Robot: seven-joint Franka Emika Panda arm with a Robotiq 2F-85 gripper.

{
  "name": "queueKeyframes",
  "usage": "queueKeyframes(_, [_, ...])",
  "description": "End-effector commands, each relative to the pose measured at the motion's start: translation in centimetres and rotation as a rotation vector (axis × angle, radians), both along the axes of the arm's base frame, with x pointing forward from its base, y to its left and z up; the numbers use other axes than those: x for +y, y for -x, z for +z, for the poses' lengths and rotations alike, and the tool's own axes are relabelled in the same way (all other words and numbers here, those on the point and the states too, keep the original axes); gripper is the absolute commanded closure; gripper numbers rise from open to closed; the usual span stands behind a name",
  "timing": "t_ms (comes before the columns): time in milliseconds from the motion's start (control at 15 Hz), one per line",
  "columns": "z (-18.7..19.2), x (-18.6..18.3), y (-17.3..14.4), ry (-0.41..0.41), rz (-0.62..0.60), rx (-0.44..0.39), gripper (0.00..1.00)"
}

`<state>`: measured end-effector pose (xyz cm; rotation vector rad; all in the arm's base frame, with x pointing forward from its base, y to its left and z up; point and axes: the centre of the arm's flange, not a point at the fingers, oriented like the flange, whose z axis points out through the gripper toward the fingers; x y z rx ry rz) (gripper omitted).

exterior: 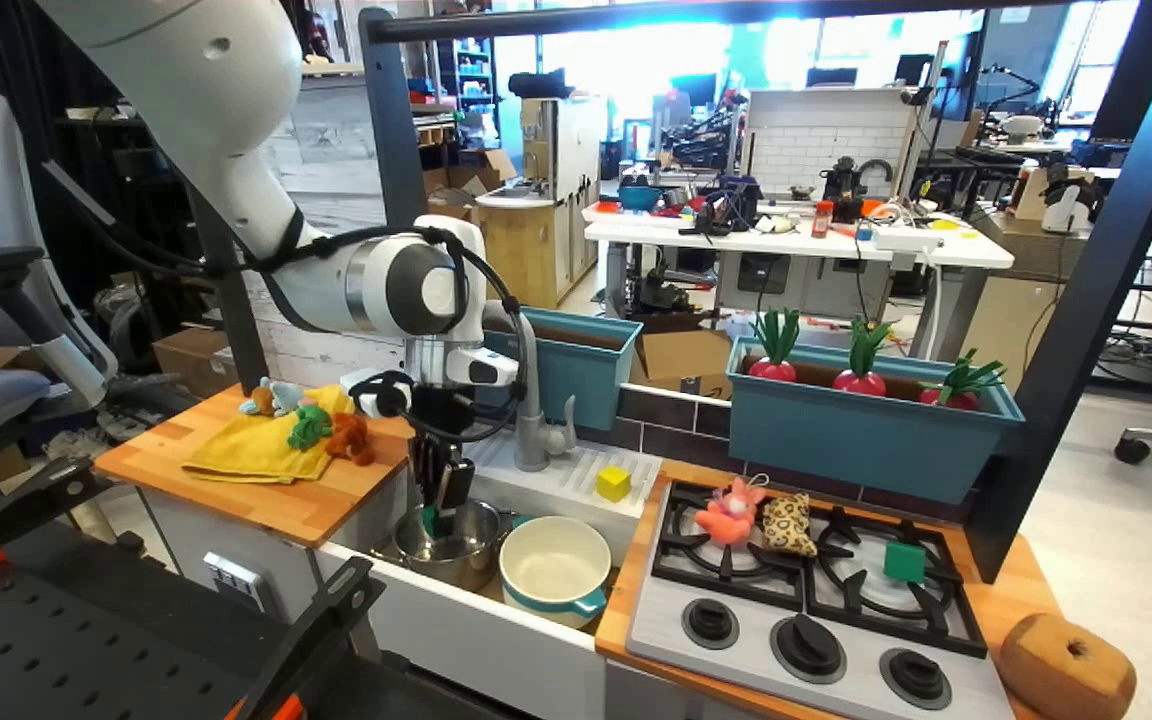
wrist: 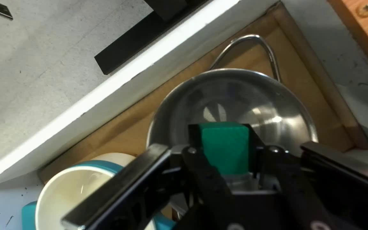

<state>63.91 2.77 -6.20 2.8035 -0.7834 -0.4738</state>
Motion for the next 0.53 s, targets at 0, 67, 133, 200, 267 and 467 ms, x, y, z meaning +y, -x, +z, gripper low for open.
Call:
queueKeyframes(0, [0.5,1.0,-1.2,0.021,0.030,-0.040,0.29])
queueKeyframes(67, [1.2,1.6,-0.8,0.020,0.054,-0.057,0.21])
queueKeyframes(133, [2.1,2.2,-0.2,0.014,0.080,-0.075,0.15])
queueKeyframes(200, [3.2,3.0,0.6,0.011,0.114,-0.099,0.08])
queueKeyframes(267, [4.0,3.6,1.4,0.012,0.149,-0.119,0.02])
queueKeyframes(467, [7.4,5.6,5.1,0.012,0.256,-0.125,0.00])
